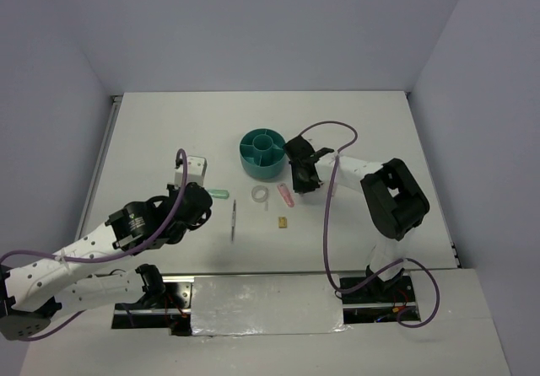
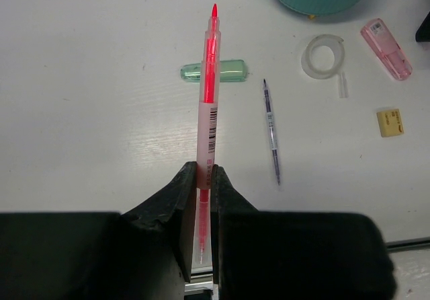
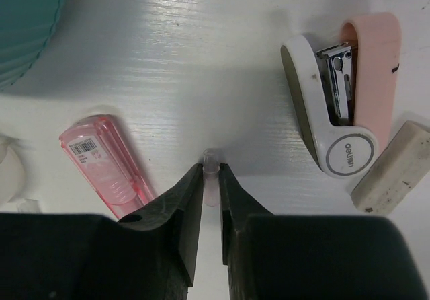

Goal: Sort the stationery into containers
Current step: Pick up the pen cap from the center of the board, then close the pen cap on the pen.

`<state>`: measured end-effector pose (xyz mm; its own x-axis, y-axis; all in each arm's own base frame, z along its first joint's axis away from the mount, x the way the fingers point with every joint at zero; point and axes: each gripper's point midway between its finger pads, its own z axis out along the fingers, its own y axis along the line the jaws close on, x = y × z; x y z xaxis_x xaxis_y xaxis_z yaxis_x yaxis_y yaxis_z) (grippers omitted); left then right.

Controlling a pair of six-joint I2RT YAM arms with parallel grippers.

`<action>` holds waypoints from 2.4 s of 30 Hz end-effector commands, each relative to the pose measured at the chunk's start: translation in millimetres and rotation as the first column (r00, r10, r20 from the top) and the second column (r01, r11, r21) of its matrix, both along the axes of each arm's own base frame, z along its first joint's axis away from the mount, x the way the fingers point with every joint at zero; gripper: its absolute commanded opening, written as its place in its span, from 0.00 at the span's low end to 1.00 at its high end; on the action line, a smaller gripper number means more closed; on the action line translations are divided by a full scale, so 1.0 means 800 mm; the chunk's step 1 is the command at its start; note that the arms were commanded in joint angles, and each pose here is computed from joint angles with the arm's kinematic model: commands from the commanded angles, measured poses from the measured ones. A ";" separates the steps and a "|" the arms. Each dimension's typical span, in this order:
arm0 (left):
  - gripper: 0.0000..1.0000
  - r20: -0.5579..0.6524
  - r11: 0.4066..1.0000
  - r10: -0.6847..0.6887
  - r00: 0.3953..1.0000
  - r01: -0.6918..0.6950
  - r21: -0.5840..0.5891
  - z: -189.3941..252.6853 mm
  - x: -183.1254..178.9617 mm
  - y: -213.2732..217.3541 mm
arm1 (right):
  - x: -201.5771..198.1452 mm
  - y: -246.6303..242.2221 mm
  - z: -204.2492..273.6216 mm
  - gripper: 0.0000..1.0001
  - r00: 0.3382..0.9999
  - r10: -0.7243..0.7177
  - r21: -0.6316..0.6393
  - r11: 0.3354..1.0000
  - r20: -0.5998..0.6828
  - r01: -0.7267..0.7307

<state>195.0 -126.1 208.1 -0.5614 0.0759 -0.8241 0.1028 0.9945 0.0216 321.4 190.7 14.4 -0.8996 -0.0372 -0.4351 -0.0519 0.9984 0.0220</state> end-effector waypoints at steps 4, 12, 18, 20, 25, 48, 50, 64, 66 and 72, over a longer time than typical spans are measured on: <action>0.00 0.029 1.000 -0.004 1.000 0.005 -0.030 0.011 0.002 -0.001 | -0.008 0.000 -0.015 0.11 1.000 -0.023 0.010 1.000 -0.008 0.023; 0.00 0.038 0.972 -0.130 0.991 0.135 -0.193 0.025 -0.007 -0.043 | -0.011 0.015 0.051 0.00 0.989 -0.070 0.207 0.977 0.131 0.042; 0.00 0.267 0.598 -0.510 0.817 0.561 -0.572 0.054 -0.052 -0.184 | -0.027 0.037 0.234 0.00 0.826 -0.340 0.633 0.773 0.449 -0.026; 0.00 0.367 0.476 -0.527 0.767 0.624 -0.620 0.083 -0.058 -0.209 | -0.048 0.035 0.294 0.00 0.763 -0.444 0.763 0.639 0.470 -0.099; 0.00 0.442 0.316 -0.538 0.718 0.658 -0.684 0.112 -0.066 -0.242 | -0.097 0.032 0.392 0.00 0.667 -0.523 0.836 0.450 0.531 -0.314; 0.00 0.416 0.206 -0.521 0.745 0.583 -0.786 0.102 -0.072 -0.255 | -0.140 0.026 0.432 0.00 0.580 -0.550 0.799 0.376 0.600 -0.470; 0.00 0.405 0.214 -0.518 0.754 0.572 -0.792 0.098 -0.070 -0.255 | -0.140 0.024 0.430 0.00 0.577 -0.548 0.795 0.390 0.606 -0.464; 0.00 0.406 0.218 -0.515 0.755 0.573 -0.790 0.099 -0.066 -0.259 | -0.140 0.028 0.403 0.00 0.599 -0.507 0.784 0.433 0.619 -0.444; 0.00 0.407 0.219 -0.518 0.753 0.576 -0.787 0.101 -0.067 -0.259 | -0.139 0.029 0.401 0.00 0.602 -0.505 0.785 0.434 0.619 -0.443; 0.00 0.405 0.226 -0.512 0.758 0.573 -0.787 0.100 -0.065 -0.258 | -0.141 0.036 0.400 0.00 0.614 -0.480 0.778 0.431 0.627 -0.457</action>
<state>143.2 -332.4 259.5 -0.6714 -0.3256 -0.6657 0.6214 0.2422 -0.7452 211.9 216.9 327.0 -0.2549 0.7495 -0.6109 -0.4772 0.4520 0.7536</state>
